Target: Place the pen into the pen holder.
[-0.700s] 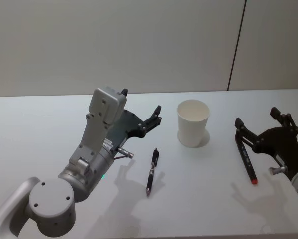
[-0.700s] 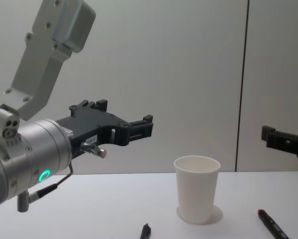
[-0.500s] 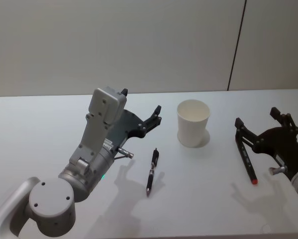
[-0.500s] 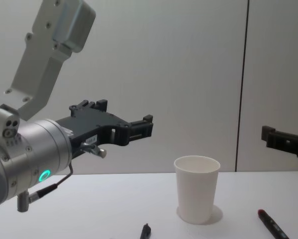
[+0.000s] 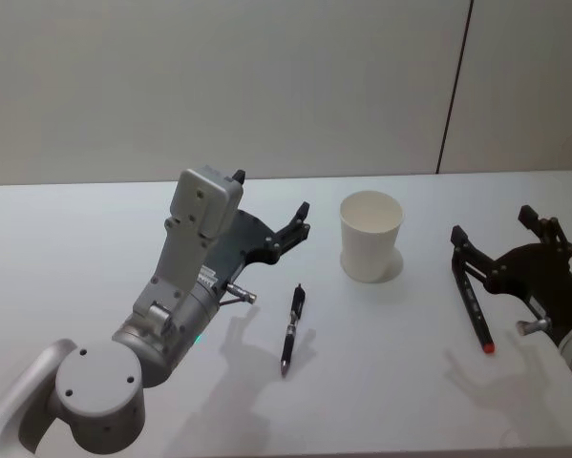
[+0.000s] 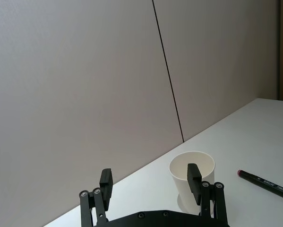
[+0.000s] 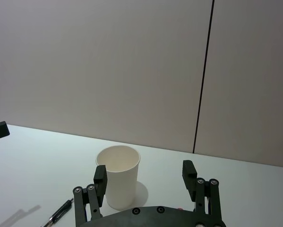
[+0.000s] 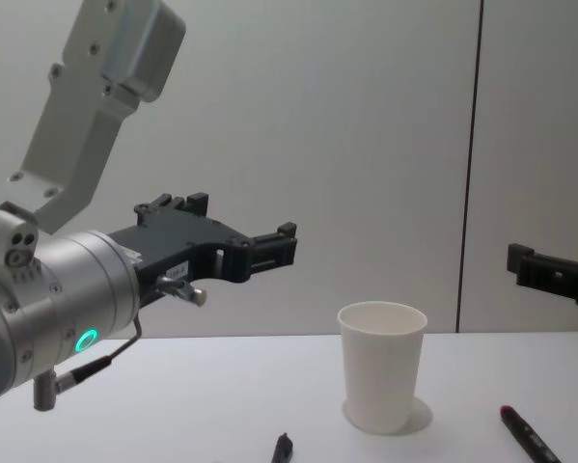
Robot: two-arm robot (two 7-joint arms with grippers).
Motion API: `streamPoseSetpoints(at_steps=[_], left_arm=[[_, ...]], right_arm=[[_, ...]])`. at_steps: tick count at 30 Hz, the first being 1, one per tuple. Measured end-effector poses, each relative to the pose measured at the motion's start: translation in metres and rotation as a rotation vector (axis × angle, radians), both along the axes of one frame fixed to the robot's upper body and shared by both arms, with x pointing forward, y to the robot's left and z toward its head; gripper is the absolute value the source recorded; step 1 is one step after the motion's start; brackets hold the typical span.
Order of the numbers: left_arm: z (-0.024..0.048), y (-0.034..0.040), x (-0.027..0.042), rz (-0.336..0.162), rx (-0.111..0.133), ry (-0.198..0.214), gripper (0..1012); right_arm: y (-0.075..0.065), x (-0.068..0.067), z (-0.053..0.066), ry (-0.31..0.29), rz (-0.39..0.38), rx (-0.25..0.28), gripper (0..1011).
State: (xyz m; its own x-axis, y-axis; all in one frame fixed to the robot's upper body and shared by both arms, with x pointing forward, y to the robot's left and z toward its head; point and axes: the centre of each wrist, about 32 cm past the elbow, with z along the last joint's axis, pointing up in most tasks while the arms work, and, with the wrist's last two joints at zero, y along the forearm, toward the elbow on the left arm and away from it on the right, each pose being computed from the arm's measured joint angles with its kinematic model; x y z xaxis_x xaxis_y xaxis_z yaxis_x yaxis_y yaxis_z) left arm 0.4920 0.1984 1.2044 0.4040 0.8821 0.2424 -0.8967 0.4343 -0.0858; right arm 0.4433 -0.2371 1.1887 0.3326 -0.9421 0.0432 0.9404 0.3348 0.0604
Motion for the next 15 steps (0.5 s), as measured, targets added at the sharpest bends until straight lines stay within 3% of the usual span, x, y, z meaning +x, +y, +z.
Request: streamPoseSetpoints(at_steps=[8, 15], left_arm=[[0.0000, 0.0000, 0.0000, 0.000, 0.000, 0.000, 1004], [0.0000, 0.0000, 0.0000, 0.000, 0.000, 0.000, 1004]], right_arm=[[0.001, 0.000, 0.000, 0.000, 0.000, 0.001, 1001], [0.010, 0.004, 0.001, 0.019, -0.015, -0.010, 1001]])
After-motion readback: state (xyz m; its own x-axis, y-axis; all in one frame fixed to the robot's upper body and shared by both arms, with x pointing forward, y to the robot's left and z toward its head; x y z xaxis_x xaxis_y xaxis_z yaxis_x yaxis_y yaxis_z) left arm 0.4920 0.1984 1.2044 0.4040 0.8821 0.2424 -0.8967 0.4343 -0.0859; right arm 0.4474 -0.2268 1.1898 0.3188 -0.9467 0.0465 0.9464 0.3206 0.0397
